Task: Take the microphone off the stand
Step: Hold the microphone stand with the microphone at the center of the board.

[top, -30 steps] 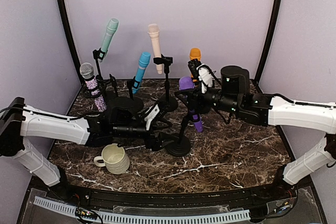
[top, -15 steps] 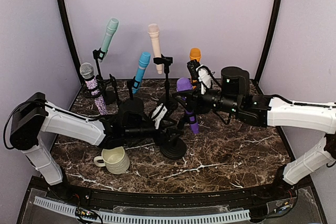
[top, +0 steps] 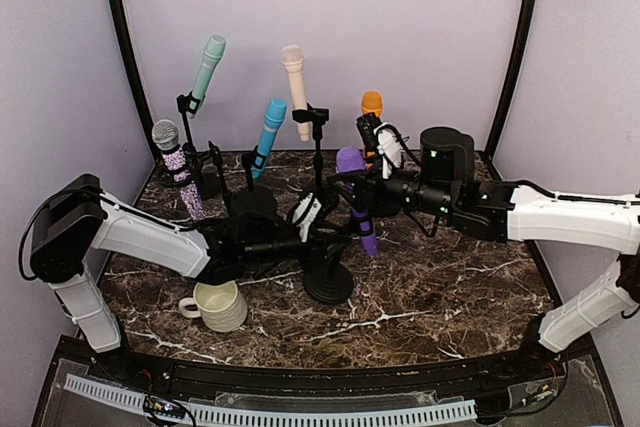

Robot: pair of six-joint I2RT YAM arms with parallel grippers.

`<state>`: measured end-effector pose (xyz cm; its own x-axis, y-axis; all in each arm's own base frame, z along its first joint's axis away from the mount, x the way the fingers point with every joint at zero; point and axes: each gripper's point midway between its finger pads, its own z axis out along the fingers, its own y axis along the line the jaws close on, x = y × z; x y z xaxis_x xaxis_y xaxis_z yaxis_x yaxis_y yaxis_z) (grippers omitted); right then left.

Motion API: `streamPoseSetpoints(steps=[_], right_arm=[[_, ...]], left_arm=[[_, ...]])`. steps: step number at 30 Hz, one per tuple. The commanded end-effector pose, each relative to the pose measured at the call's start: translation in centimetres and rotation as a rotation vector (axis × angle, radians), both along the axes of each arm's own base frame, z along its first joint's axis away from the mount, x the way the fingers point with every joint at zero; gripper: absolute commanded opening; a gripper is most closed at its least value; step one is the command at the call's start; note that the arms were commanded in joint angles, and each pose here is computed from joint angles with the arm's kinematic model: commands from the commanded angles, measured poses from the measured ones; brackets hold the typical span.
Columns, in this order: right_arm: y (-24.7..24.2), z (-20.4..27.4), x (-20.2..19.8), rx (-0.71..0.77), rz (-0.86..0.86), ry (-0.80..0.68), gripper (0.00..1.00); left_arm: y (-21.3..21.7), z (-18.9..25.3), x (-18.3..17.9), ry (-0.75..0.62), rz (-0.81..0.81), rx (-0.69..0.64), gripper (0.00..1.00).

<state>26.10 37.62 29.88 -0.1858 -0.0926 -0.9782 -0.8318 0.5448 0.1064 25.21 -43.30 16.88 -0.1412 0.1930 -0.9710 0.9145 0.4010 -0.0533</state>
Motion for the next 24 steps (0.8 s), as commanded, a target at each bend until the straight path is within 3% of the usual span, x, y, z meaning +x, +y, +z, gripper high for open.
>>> streamPoseSetpoints(steps=[1, 7, 16, 24], right_arm=[[0.4, 3.4, 0.0, 0.138, 0.007, -0.034, 0.28], [0.4, 3.3, 0.1, 0.149, 0.007, -0.020, 0.28], [-0.3, 3.0, 0.8, 0.184, -0.059, 0.009, 0.27], [-2.3, 2.1, 2.3, 0.230, -0.207, 0.057, 0.28]], left_arm=[[-0.8, 1.9, 0.1, -0.031, -0.011, -0.065, 0.30], [-0.9, 1.7, 0.4, -0.036, -0.001, -0.071, 0.25], [-0.9, 1.3, 0.2, -0.055, -0.014, -0.104, 0.00], [0.0, 0.6, 0.4, -0.068, 0.029, -0.130, 0.00]])
